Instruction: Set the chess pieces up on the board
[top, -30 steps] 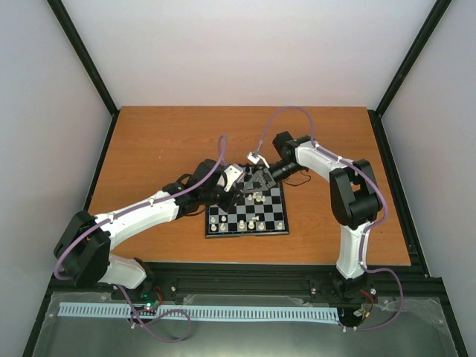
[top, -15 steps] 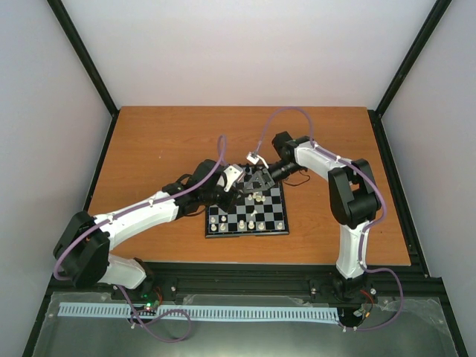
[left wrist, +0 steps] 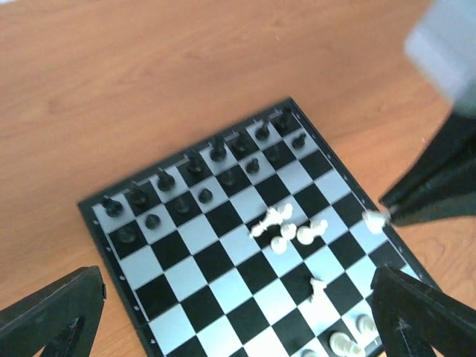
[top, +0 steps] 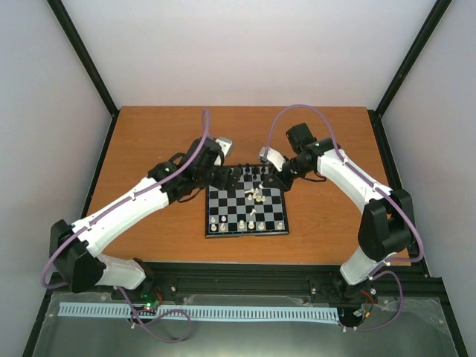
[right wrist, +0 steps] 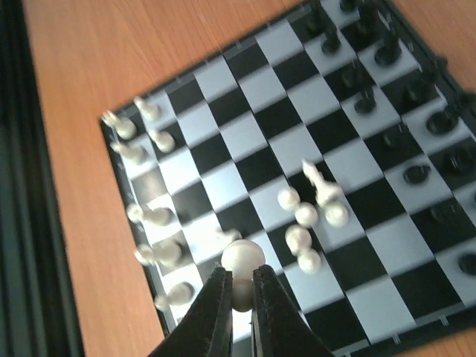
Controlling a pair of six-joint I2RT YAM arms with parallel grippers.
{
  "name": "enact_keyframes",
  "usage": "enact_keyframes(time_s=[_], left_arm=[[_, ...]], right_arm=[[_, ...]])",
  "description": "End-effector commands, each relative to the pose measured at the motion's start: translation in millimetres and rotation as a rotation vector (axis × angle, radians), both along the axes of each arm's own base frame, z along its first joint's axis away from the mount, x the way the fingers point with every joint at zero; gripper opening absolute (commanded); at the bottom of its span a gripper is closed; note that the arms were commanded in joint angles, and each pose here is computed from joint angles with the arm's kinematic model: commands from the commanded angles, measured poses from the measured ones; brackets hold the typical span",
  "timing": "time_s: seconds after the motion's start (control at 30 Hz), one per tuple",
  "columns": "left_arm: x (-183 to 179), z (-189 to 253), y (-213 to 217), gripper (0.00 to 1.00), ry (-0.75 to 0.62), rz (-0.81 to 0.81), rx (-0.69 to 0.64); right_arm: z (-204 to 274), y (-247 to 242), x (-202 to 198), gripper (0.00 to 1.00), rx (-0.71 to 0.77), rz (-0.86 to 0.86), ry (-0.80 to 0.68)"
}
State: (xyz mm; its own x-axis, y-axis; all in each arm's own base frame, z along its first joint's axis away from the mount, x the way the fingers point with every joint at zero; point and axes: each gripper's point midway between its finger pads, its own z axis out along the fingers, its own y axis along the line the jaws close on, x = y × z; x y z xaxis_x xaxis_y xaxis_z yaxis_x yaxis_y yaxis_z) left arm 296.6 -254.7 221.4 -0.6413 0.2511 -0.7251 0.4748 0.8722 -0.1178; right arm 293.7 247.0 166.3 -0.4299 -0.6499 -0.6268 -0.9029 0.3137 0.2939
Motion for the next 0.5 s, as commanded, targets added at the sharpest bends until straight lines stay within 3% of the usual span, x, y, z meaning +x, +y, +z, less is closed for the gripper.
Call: enact_keyframes(time_s=[0.0, 0.13, 0.3, 0.47], left_arm=[[10, 19, 22, 1.0, 0.025, 0.134, 0.107], [17, 25, -10, 1.0, 0.088, 0.017, 0.113], [41, 72, -13, 1.0, -0.121, 0.024, 0.042], [47, 73, 0, 1.0, -0.218, 0.067, 0.032]], right_arm=[[-32, -38, 1, 0.07, -0.236, 0.006, -0.121], [-39, -54, -2, 0.06, -0.332, 0.006, -0.179], [-51, -62, -11, 0.06, -0.427, 0.038, -0.217], [-72, -67, -21, 0.06, -0.522, 0.088, -0.248]])
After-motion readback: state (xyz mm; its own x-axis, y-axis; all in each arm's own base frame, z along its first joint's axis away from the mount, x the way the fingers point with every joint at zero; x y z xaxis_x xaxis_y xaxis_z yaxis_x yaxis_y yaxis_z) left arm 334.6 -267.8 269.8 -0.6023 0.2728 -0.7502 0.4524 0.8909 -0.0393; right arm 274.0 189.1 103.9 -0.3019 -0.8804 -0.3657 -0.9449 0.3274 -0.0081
